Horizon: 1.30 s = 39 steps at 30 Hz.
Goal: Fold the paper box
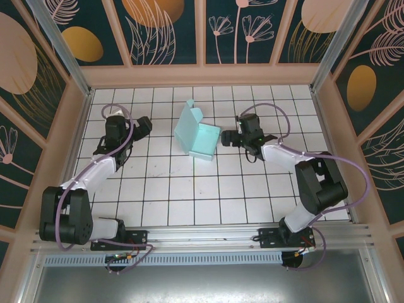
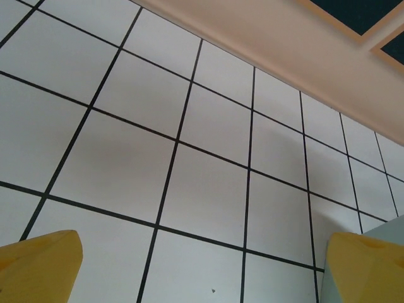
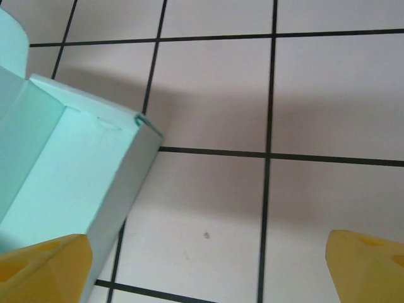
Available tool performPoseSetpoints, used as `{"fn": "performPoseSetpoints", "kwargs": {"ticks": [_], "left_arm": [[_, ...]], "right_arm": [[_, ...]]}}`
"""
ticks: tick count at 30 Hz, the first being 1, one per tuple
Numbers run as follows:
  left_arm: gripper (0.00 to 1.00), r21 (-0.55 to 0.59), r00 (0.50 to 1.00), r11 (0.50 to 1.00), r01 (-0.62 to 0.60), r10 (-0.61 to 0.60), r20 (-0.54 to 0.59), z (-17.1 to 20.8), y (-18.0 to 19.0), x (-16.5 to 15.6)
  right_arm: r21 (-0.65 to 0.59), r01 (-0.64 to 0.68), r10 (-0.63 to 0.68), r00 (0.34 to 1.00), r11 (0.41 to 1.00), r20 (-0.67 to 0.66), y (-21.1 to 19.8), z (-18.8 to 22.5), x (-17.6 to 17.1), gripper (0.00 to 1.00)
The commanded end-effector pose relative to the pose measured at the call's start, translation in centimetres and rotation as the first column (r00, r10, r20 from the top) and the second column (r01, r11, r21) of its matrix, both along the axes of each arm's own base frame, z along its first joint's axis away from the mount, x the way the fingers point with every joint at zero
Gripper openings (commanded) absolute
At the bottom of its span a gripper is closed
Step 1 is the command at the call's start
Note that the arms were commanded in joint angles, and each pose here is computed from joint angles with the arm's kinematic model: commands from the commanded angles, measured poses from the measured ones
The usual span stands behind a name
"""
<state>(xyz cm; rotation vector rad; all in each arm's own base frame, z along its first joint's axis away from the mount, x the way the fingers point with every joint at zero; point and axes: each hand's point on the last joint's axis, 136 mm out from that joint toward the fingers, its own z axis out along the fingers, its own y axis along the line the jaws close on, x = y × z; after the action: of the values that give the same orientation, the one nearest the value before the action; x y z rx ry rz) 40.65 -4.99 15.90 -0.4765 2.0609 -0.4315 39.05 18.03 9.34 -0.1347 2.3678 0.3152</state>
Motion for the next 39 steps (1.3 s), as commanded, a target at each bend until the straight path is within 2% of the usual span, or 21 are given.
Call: {"fn": "performPoseSetpoints", "kwargs": {"ticks": [1,5,7,11,16,20,23,26,30,35,39], "left_arm": [[0.99,-0.036,0.992,0.998,-0.058,0.061,0.107,2.6,0.8,0.4],[0.99,-0.027,0.992,0.998,-0.059,0.062,0.111,2.5,0.9,0.2],[0.98,-0.024,0.993,0.998,-0.050,0.053,0.102,2.3,0.8,0.2],[0.98,-0.025,0.997,0.999,-0.024,0.026,0.072,1.7,0.3,0.5],[0.99,-0.016,0.998,0.999,-0.030,0.031,0.056,1.6,0.5,0.4],[0.99,0.019,0.998,0.998,-0.068,0.068,0.014,1.0,1.3,0.2],[0.99,0.023,0.996,0.996,-0.087,0.087,-0.007,0.5,1.6,-0.2],[0.99,0.024,0.995,0.995,-0.100,0.101,-0.028,-0.2,1.8,-0.3],[0.99,0.026,0.992,0.994,-0.109,0.111,-0.060,-1.3,1.9,-0.1],[0.98,-0.035,0.996,0.998,-0.055,0.052,-0.078,-2.6,0.3,0.5],[0.98,-0.046,0.992,0.998,-0.037,0.031,-0.122,-4.6,-0.9,0.6]], "right_arm": [[0.027,-0.030,0.030,0.999,0.999,-0.016,0.7,-1.2,-1.4,0.88],[-0.004,-0.086,0.086,0.996,0.996,-0.035,2.3,-2.5,-3.1,0.60],[0.001,-0.121,0.120,0.991,0.993,-0.053,3.6,-3.0,-3.8,0.54],[0.018,-0.183,0.184,0.980,0.983,-0.072,7.3,-3.9,-4.6,0.50],[0.099,-0.291,0.300,0.950,0.951,-0.084,13.6,-4.1,-5.6,0.49],[0.140,-0.386,0.394,0.919,0.912,-0.033,19.0,-3.0,-6.2,0.49],[0.135,-0.429,0.433,0.902,0.893,0.007,20.9,-2.1,-6.2,0.51],[0.125,-0.423,0.417,0.906,0.897,0.076,19.8,-0.6,-6.1,0.54],[0.176,-0.332,0.308,0.940,0.927,0.147,15.2,1.9,-5.1,0.64],[0.237,-0.154,0.134,0.986,0.959,0.097,8.9,1.5,-2.5,0.66],[0.236,-0.054,0.047,0.998,0.970,0.037,6.2,0.2,-1.0,0.66]]}}
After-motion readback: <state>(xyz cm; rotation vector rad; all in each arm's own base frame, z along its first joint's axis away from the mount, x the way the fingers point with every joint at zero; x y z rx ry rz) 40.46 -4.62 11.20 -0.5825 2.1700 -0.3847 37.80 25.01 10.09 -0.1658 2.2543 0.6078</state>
